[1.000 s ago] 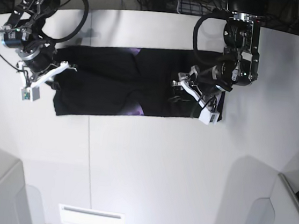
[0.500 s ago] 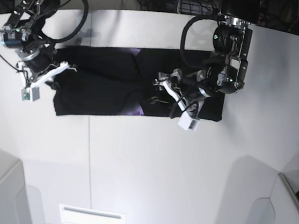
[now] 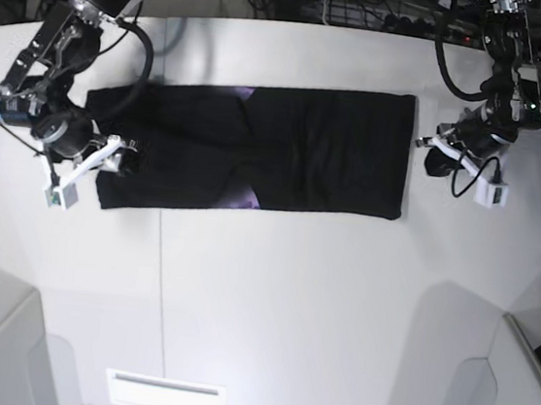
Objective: Fold the T-shirt properly
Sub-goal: 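Open the left gripper and lift it away from the folded shirt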
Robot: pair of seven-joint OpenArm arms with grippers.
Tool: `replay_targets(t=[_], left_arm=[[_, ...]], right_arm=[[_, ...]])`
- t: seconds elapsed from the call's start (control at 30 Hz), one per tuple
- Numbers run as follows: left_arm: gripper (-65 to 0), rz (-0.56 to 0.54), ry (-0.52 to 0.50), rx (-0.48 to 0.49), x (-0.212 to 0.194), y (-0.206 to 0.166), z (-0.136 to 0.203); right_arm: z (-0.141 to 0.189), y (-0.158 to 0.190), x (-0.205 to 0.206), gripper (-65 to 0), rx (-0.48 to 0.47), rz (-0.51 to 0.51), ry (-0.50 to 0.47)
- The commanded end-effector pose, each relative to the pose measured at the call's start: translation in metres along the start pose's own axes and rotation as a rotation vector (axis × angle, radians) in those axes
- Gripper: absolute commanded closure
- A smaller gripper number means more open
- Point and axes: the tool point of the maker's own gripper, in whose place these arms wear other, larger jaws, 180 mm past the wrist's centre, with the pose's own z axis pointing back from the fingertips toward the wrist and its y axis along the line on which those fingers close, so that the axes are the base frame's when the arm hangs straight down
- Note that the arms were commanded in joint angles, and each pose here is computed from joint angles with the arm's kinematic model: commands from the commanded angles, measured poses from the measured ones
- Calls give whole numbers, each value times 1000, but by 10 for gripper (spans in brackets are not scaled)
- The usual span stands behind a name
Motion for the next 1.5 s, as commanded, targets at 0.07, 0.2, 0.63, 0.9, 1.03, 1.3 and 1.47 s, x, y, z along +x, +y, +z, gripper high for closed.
replay_targets(t=[0.07,0.2,0.63,0.9,1.03,1.3,1.47], left_arm=[[0,-69,-70,11,14,18,22],[0,-95,-94,58,16,42,41],[0,-249,-26,174,4,53,31],[0,-212,22,129,-20,51,7],[0,-200,5,93,-28,45,-6],[0,-194,16,32,-40,29,-27],[0,-178,21,19,-36,27,-41]], right_arm=[[-2,-16,13,-390,-5,-56,-29],[-13,-23,12,-390,10,-85,2],[-37,-42,-11,-390,30,-158,86],[-44,-35,-33,-390,66,-122,141],[-47,-27,-46,-390,89,-115,177],[-48,-26,-56,-372,92,-122,197],[-49,-26,-54,-168,92,-122,189]])
